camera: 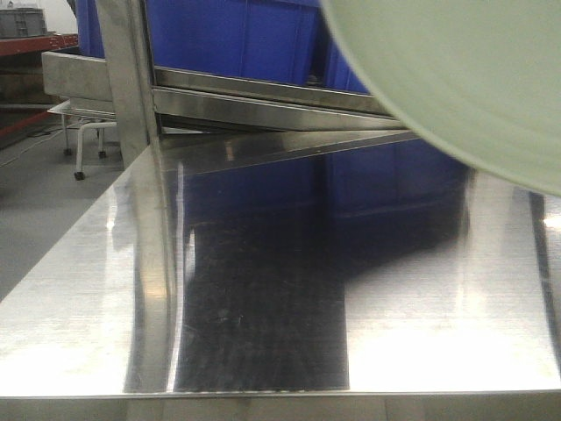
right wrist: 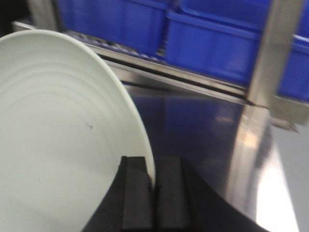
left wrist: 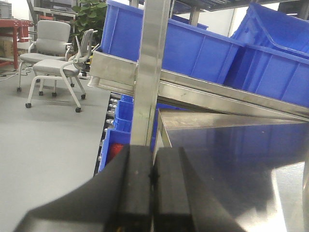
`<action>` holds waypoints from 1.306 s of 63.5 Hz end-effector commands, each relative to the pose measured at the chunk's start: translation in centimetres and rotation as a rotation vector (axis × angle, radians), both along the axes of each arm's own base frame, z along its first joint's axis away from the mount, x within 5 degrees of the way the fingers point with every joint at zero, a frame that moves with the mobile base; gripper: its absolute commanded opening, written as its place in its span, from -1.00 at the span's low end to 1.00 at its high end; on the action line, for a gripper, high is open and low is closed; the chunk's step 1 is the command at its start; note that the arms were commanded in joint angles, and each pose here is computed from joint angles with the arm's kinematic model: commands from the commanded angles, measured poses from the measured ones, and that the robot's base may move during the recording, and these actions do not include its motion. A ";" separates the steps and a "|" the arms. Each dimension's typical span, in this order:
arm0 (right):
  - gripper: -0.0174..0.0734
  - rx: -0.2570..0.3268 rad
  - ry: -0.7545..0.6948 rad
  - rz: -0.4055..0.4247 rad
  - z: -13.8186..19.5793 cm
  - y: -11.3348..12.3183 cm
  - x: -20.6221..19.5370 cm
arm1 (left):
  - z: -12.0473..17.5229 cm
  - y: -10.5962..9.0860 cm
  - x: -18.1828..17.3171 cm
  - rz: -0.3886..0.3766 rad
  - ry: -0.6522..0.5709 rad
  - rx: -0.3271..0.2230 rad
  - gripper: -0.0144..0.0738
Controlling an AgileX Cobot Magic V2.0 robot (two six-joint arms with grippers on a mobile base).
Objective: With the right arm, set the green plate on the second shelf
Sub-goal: 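Lift the plate upright off the table with the right gripper, then hold the plate in the right gripper while backing away from the table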
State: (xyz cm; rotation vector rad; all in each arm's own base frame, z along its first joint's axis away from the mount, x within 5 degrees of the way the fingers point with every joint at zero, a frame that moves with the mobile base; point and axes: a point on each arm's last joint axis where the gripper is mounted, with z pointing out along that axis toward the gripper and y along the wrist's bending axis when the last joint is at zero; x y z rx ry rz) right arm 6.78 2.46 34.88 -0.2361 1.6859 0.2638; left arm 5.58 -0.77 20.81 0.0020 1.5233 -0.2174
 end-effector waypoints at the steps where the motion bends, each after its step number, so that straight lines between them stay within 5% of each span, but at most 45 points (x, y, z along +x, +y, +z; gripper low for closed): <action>1: -0.50 0.064 -0.134 0.029 1.5 0.2 0.0 | -0.5 0.0 0.0 -0.002 -0.063 -0.020 -0.38; 11: -0.50 0.094 -0.183 0.084 1.1 0.6 0.2 | -0.5 0.0 0.0 -0.002 -0.063 -0.020 -0.38; 25: -0.50 0.199 -0.438 -0.012 1.5 -0.2 0.7 | -0.5 0.0 0.0 -0.002 -0.063 -0.020 -0.38; 45: -0.50 0.139 -0.333 -0.038 -4.1 0.0 1.9 | -0.5 0.0 0.0 -0.002 -0.063 -0.020 -0.38; 61: -0.50 0.202 -0.548 -0.151 -3.9 -1.1 1.6 | -0.5 0.0 0.0 -0.002 -0.063 -0.020 -0.38; 71: -0.50 0.150 -0.535 -0.150 -4.1 -1.1 1.7 | -0.5 0.0 0.0 -0.002 -0.063 -0.020 -0.38; 83: -0.50 0.154 -0.554 -0.158 -4.0 -1.1 1.6 | -0.5 0.0 0.0 -0.002 -0.063 -0.020 -0.38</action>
